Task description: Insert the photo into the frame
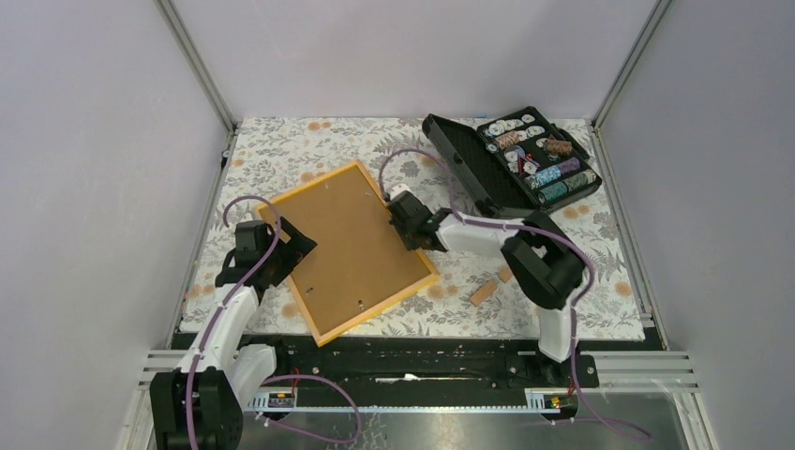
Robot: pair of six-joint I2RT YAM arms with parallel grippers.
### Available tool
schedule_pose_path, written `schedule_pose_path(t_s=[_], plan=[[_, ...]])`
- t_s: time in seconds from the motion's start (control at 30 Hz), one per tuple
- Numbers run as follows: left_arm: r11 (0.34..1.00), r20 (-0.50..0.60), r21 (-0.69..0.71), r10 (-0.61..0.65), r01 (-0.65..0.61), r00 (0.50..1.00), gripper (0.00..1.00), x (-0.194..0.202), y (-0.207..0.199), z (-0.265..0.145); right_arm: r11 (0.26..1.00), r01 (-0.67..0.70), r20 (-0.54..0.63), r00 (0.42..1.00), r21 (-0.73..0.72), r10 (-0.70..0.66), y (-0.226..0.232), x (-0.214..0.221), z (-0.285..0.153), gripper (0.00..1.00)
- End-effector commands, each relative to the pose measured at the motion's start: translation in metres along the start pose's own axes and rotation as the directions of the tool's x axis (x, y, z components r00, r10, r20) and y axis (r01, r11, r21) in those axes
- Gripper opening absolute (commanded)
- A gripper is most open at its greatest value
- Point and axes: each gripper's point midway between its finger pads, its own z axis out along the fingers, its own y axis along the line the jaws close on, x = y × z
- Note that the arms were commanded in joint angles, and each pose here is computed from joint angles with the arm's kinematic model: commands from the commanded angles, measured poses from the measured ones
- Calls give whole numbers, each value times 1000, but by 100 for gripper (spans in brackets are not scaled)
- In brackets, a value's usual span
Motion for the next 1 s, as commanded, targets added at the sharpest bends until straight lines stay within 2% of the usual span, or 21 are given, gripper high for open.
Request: schedule_pose_path(t_s=[0.0,0.1,0.13,0.17,0.2,0.23,0.33,0.43,0.5,0.57,0.67,0.73,0.83,0.97], plan=[[976,-51,207,82,-70,995,99,4,-40,-5,958,158,23,985,241,-168,-39,-51,17,0],[939,-68,325,140,-110,988,99,6,-65,-15,916,196,41,974,350,-224,-53,-80,22,1],[923,-69,364,157,-122,985,99,6,-74,-20,902,212,42,969,376,-245,-56,-88,22,5],[906,-68,402,176,-134,982,99,5,-83,-25,891,225,38,965,393,-260,-58,-94,22,21],[887,-59,436,195,-151,979,99,1,-94,-31,894,238,31,963,379,-269,-56,-98,21,42],[869,-48,465,218,-172,975,99,-3,-104,-37,902,242,28,963,358,-269,-52,-103,18,54],[846,7,466,287,-257,958,99,-27,-124,-53,929,190,72,972,316,-224,-38,-116,-11,74],[873,100,367,306,-321,947,99,-58,-126,-64,934,97,144,977,343,-155,-23,-126,-62,98],[899,196,275,295,-341,935,99,-81,-120,-71,949,-51,188,982,310,-9,-6,-124,-92,100],[930,256,168,278,-326,926,99,-97,-106,-72,957,-179,167,976,229,142,16,-106,-107,100],[945,269,47,300,-323,915,98,-105,-87,-64,900,-432,83,900,59,427,58,-73,-107,100],[936,248,58,322,-346,914,98,-98,-89,-61,837,-538,0,841,-97,540,96,-55,-101,100],[913,232,94,368,-397,901,98,-84,-100,-64,783,-605,-35,794,-143,607,125,-36,-98,100],[897,230,86,405,-433,885,98,-76,-101,-68,823,-548,-83,836,-148,542,148,-18,-88,100]])
